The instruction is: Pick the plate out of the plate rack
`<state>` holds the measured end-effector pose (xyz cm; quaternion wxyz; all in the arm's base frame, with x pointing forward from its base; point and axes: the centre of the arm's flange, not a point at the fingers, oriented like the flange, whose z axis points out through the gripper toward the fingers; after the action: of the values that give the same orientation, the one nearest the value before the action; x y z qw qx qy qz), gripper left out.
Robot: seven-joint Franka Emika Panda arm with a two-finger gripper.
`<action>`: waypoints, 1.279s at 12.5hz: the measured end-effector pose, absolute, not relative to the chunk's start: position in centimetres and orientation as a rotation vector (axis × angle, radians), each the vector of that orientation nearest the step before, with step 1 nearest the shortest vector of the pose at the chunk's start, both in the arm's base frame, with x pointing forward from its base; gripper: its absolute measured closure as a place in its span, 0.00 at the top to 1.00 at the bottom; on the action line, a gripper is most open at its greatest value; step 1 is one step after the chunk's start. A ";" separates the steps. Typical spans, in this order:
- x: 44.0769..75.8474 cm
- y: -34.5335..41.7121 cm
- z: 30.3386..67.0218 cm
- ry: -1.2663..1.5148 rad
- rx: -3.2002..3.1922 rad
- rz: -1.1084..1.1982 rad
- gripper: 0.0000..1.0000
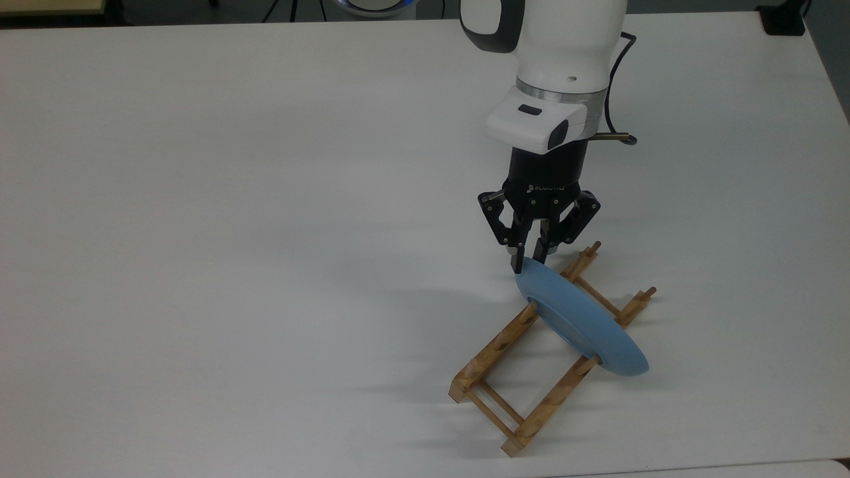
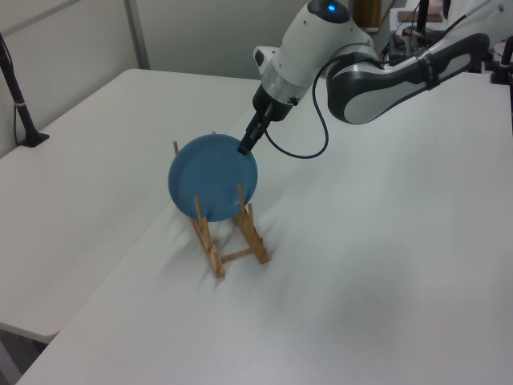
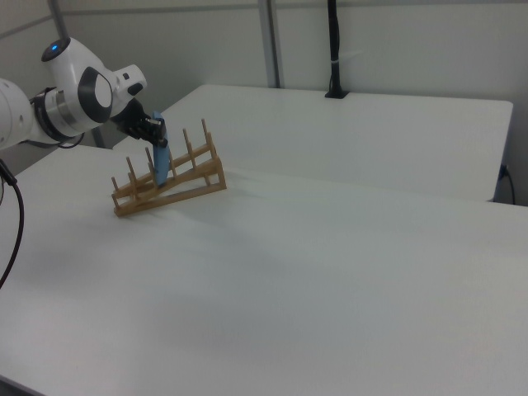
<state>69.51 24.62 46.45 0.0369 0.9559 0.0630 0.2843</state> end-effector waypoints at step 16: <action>69.4 24.7 47.4 0.213 2.907 0.901 0.07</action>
<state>69.43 24.72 47.43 0.0452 0.9518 0.0697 0.2951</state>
